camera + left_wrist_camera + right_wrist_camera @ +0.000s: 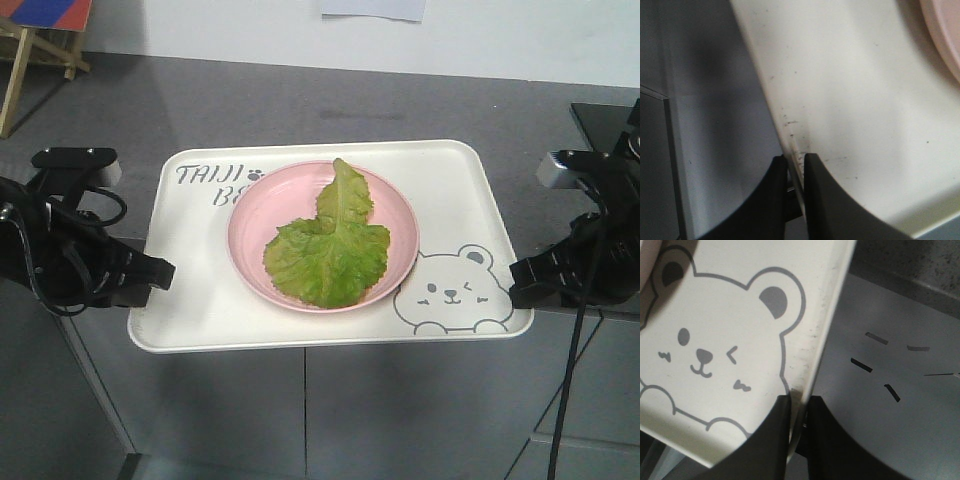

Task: Transfer vegetables to tray and serve
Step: 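Lift the tray with both grippers holding its side edges, then hold the tray level with both grippers while the base drives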

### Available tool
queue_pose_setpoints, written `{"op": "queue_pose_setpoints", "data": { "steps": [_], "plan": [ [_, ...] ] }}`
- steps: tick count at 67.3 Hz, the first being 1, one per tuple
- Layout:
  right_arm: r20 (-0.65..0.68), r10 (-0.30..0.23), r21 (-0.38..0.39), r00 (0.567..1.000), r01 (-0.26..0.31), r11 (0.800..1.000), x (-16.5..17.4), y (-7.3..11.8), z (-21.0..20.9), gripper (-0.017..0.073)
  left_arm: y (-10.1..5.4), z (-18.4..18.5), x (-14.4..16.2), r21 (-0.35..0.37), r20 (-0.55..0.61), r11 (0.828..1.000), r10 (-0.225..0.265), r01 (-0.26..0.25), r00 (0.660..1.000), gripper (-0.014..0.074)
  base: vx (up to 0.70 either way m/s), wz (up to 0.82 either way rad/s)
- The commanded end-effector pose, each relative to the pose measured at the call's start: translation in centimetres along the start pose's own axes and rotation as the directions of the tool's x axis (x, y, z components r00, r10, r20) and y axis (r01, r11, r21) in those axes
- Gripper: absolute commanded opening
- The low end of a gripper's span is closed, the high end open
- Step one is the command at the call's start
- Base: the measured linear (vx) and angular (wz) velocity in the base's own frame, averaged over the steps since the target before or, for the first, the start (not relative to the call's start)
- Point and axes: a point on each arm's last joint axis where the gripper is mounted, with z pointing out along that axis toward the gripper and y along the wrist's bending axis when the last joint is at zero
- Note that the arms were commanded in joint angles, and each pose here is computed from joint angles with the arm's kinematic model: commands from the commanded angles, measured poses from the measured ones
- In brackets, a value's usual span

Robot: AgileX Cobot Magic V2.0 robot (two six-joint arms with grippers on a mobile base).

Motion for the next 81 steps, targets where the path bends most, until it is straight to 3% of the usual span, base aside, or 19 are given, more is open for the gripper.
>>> {"op": "queue_pose_setpoints", "data": {
  "steps": [1, 81],
  "plan": [
    [0.084, -0.025, -0.05, 0.996, 0.029, 0.998, -0.7, 1.28, -1.55, -0.0004, -1.09, -1.93, -0.89, 0.056, 0.122, 0.998, 0.009, -0.016, 0.992, -0.0006, 0.08, -0.13],
    [0.084, -0.025, -0.05, 0.996, 0.029, 0.998, -0.7, 1.28, -1.55, -0.0004, -1.09, -1.93, -0.89, 0.056, 0.122, 0.998, 0.009, -0.016, 0.992, -0.0006, 0.1, -0.14]
  ]
}}
